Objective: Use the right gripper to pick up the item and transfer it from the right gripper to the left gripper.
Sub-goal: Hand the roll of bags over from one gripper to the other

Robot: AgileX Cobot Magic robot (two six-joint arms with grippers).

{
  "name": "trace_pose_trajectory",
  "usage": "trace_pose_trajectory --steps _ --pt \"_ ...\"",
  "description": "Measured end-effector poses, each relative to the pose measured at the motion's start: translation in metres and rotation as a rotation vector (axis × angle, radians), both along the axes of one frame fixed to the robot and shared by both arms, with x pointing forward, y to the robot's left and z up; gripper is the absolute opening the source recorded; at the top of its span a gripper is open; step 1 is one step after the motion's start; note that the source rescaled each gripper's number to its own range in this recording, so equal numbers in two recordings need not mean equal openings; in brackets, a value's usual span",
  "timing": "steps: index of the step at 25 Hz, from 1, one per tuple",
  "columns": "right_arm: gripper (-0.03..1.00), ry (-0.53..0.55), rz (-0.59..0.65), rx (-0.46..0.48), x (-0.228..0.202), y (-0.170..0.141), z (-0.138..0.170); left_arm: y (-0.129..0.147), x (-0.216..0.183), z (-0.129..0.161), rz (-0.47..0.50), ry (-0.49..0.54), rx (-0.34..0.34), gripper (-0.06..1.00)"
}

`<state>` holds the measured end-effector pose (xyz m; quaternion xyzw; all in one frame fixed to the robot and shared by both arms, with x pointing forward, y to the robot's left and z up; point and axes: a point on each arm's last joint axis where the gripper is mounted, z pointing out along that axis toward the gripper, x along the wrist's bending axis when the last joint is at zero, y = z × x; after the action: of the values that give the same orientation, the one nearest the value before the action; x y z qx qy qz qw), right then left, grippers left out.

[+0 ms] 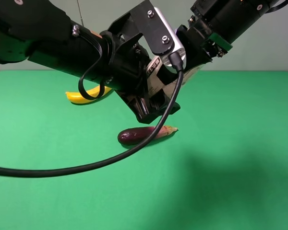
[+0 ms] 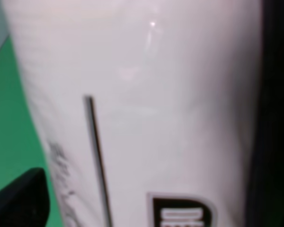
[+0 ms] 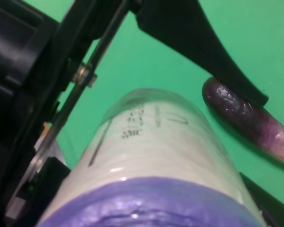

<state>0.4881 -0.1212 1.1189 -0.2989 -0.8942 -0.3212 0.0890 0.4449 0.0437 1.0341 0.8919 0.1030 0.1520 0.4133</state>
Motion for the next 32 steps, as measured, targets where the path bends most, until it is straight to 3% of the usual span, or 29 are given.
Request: trace_pose_trajectory --steps 3,6,26,27,28,29,30,32 --pt "0.0 0.0 0.0 0.0 0.0 0.0 0.0 0.0 0.0 0.0 0.0 0.0 0.0 0.36" --pt "0.0 -0.003 -0.003 0.001 0.0004 0.0001 0.0001 -0.0003 -0.0004 0.0 -0.002 0.001 0.0 0.02" --pt "0.02 0.003 -0.041 0.002 0.0018 0.0006 0.0001 -0.0006 0.0001 -0.0009 0.0 0.001 0.001 0.01" --pt "0.22 0.008 -0.053 0.003 0.0021 0.0006 0.0001 -0.0008 0.0001 -0.0017 -0.001 0.004 0.004 0.01" --pt "0.53 0.005 -0.069 0.007 0.0033 0.0008 0.0004 -0.0008 0.0 -0.0018 -0.003 0.004 0.005 0.01" --pt "0.7 -0.001 -0.081 0.005 0.0041 0.0004 0.0005 -0.0006 -0.0002 -0.0021 -0.003 0.005 0.006 0.01" --pt "0.83 -0.007 -0.084 -0.005 0.0045 -0.0004 0.0002 -0.0006 -0.0002 -0.0021 -0.003 0.005 0.006 0.01" --pt "0.93 -0.011 -0.088 -0.013 0.0049 -0.001 -0.0002 -0.0006 -0.0001 -0.0021 -0.004 0.004 0.007 0.01"
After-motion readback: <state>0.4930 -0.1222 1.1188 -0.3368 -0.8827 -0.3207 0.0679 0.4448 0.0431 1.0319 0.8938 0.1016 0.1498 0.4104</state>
